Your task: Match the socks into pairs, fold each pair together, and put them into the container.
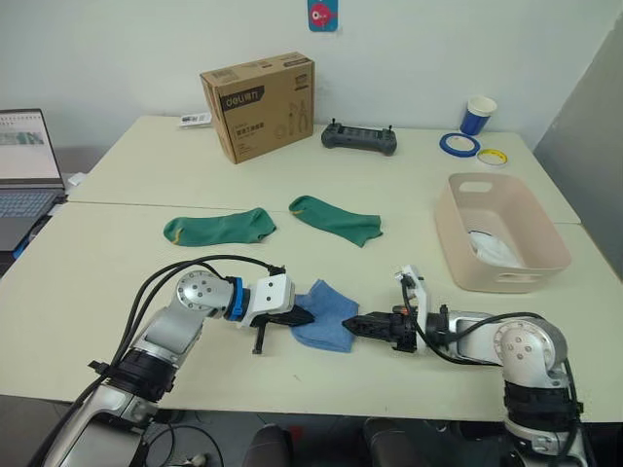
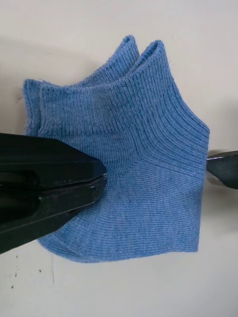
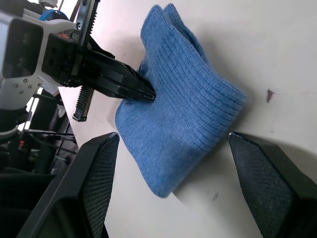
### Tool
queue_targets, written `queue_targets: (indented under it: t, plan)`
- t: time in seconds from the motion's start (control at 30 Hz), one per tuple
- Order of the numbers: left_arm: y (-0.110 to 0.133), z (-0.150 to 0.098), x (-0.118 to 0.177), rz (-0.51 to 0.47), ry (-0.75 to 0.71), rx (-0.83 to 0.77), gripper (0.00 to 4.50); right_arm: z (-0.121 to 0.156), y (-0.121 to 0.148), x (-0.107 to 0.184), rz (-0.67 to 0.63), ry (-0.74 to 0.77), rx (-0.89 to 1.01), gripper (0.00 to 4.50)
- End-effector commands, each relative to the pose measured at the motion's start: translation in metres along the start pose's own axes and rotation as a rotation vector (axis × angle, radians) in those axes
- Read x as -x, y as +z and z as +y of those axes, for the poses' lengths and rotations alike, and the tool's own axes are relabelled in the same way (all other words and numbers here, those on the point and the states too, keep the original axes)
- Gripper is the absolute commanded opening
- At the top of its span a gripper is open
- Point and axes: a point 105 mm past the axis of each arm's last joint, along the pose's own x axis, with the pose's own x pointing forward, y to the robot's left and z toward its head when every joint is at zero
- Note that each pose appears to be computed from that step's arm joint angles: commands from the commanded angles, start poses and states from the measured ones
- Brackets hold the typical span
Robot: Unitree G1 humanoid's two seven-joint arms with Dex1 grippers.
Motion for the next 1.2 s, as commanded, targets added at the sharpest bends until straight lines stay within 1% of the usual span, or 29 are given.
queue_targets:
  t: [0.03, 0.13, 0.23, 0.37, 0.47, 0.57, 0.77, 0.83, 0.93, 0.97, 1.07, 1.13, 1.2]
  plan:
    - [-0.017, -0.01, 0.004, 0.054, -0.012, 0.06, 0.0, 0.012, 0.011, -0.012, -0.03, 0.058, -0.054, 3.78]
    - [-0.016, -0.011, 0.004, 0.052, -0.007, 0.062, 0.0, 0.02, 0.014, -0.023, -0.033, 0.105, -0.087, 3.78]
    - [-0.014, -0.01, 0.004, 0.043, 0.007, 0.062, 0.0, 0.023, 0.017, -0.032, -0.04, 0.124, -0.11, 3.78]
    - [-0.012, -0.008, 0.005, 0.03, 0.02, 0.075, 0.0, 0.025, 0.016, -0.034, -0.032, 0.139, -0.104, 3.78]
    - [-0.01, -0.008, 0.006, 0.017, 0.025, 0.087, 0.0, 0.024, 0.012, -0.033, -0.011, 0.128, -0.077, 3.2]
    - [-0.008, -0.009, 0.006, 0.007, 0.018, 0.099, 0.0, 0.019, 0.01, -0.033, -0.01, 0.098, -0.058, 2.13]
    - [-0.005, -0.005, 0.009, -0.004, 0.028, 0.103, 0.0, 0.009, 0.014, -0.028, -0.046, 0.057, -0.04, 0.03]
    - [-0.001, -0.003, 0.009, -0.026, 0.032, 0.106, 0.0, 0.01, 0.013, -0.026, -0.048, 0.062, -0.036, 0.01]
    - [0.016, 0.0, 0.012, -0.123, 0.034, 0.098, 0.0, 0.01, 0.013, -0.024, -0.059, 0.061, -0.019, 0.01]
    - [0.022, 0.002, 0.013, -0.156, 0.04, 0.108, 0.17, 0.01, 0.012, -0.023, -0.06, 0.06, -0.017, 0.0]
    - [0.049, 0.004, 0.029, -0.249, 0.011, 0.117, 0.8, 0.011, 0.02, -0.003, -0.101, 0.05, 0.054, 0.0]
    - [0.065, 0.007, 0.038, -0.293, 0.005, 0.133, 1.48, 0.014, 0.03, 0.011, -0.139, 0.029, 0.127, 0.0]
    - [0.08, 0.01, 0.045, -0.315, 0.001, 0.126, 2.12, 0.022, 0.042, 0.027, -0.184, 0.014, 0.208, 0.0]
